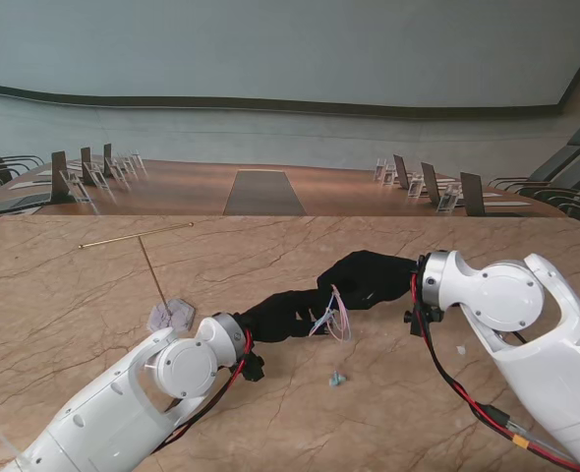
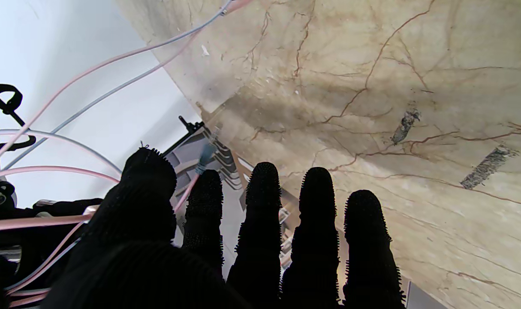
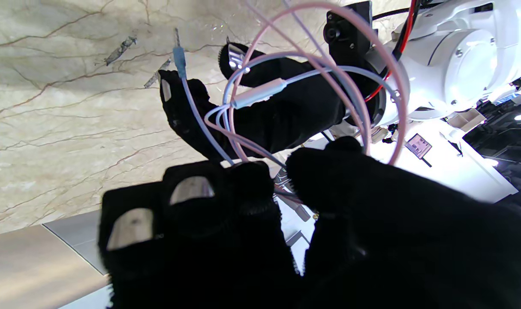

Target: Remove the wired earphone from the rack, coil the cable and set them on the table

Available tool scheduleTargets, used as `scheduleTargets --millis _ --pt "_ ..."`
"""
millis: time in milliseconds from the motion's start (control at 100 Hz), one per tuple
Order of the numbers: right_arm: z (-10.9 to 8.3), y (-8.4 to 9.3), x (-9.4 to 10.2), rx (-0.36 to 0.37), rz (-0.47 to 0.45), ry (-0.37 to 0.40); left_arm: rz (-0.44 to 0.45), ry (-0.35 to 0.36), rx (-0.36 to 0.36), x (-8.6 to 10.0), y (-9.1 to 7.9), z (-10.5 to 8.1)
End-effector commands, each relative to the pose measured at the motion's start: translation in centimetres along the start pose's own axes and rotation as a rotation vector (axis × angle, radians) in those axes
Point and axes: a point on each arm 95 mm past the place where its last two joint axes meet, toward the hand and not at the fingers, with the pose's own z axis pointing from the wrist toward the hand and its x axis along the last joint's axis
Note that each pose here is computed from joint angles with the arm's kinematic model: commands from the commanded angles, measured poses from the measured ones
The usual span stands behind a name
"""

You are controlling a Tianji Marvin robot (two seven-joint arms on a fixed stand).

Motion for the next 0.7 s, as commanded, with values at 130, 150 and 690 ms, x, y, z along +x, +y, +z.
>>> scheduleTargets --millis 130,150,690 --pt "0.3 -0.3 0.1 0.009 0.009 -0.004 0.004 0.02 -0.04 0.6 0.2 0.4" --pt "0.3 -0.3 0.1 0.009 0.01 -0.003 0.001 0.019 -0.042 0.6 0.3 0.4" --pt "0.8 -0.3 0.6 0.021 0.025 0.009 -0.024 0.027 0.029 1.0 -0.3 1.2"
